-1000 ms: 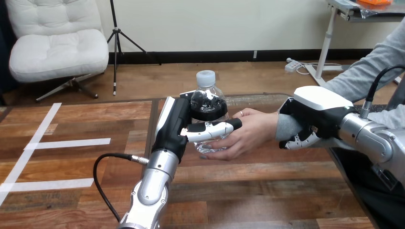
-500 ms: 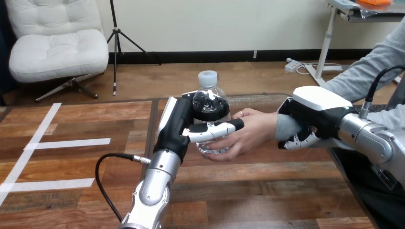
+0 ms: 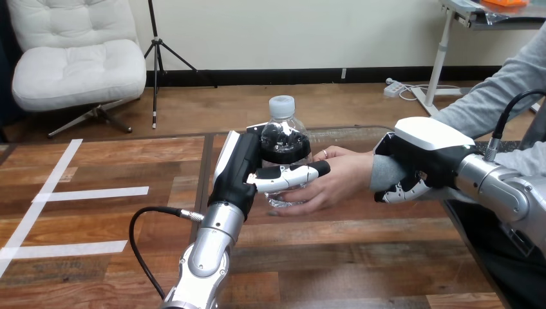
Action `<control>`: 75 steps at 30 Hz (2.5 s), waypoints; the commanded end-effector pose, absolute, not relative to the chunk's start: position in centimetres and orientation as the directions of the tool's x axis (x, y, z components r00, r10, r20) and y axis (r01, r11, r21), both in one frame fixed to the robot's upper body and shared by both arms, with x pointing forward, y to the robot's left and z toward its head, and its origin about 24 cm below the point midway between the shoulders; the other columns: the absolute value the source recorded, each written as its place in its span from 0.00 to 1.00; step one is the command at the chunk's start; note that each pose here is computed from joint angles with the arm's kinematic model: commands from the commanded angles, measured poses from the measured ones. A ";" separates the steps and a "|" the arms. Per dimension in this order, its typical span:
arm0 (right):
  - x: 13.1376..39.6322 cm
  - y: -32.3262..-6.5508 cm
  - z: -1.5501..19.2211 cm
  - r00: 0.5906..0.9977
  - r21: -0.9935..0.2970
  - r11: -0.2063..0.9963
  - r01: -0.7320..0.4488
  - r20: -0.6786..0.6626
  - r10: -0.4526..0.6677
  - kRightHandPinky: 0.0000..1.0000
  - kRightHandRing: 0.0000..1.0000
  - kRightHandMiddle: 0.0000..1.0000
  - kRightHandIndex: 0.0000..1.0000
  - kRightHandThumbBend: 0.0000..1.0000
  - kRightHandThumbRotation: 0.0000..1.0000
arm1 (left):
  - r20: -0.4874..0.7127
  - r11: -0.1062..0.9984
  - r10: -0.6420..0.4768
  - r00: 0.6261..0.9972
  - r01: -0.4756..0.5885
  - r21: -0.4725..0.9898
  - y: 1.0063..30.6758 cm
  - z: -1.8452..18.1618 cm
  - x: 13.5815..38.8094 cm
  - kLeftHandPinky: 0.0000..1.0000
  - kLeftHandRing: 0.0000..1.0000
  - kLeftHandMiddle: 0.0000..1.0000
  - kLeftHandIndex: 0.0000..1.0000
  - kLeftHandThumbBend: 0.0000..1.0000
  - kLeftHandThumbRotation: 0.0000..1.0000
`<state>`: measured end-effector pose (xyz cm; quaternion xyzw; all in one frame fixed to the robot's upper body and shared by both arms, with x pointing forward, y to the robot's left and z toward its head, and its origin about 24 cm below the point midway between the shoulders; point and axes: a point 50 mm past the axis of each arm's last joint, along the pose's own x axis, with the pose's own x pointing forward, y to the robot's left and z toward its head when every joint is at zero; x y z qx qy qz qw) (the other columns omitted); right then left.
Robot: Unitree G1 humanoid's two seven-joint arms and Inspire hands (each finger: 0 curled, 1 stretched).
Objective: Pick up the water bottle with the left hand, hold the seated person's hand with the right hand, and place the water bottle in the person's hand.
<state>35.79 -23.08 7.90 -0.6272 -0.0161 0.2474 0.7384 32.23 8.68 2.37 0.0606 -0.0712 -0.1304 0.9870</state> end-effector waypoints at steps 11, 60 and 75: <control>37.1 -20.7 11.1 0.878 -0.959 0.174 -0.225 -0.123 0.463 0.23 0.28 0.35 0.35 0.46 0.00 | 0.257 0.952 -0.300 0.919 0.272 0.139 7.3 6.4 34.1 0.34 0.38 0.40 0.40 0.71 0.00; 37.0 -21.1 10.8 0.883 -0.959 0.161 -0.234 -0.140 0.447 0.24 0.28 0.34 0.33 0.47 0.00 | 0.236 0.949 -0.314 0.919 0.296 0.110 6.9 6.1 34.0 0.36 0.41 0.43 0.43 0.69 0.00; 37.0 -21.3 10.8 0.885 -0.958 0.166 -0.235 -0.140 0.445 0.24 0.28 0.34 0.34 0.47 0.00 | 0.147 0.933 -0.359 0.922 0.354 0.063 7.5 5.2 34.4 0.56 0.65 0.68 0.70 0.85 0.27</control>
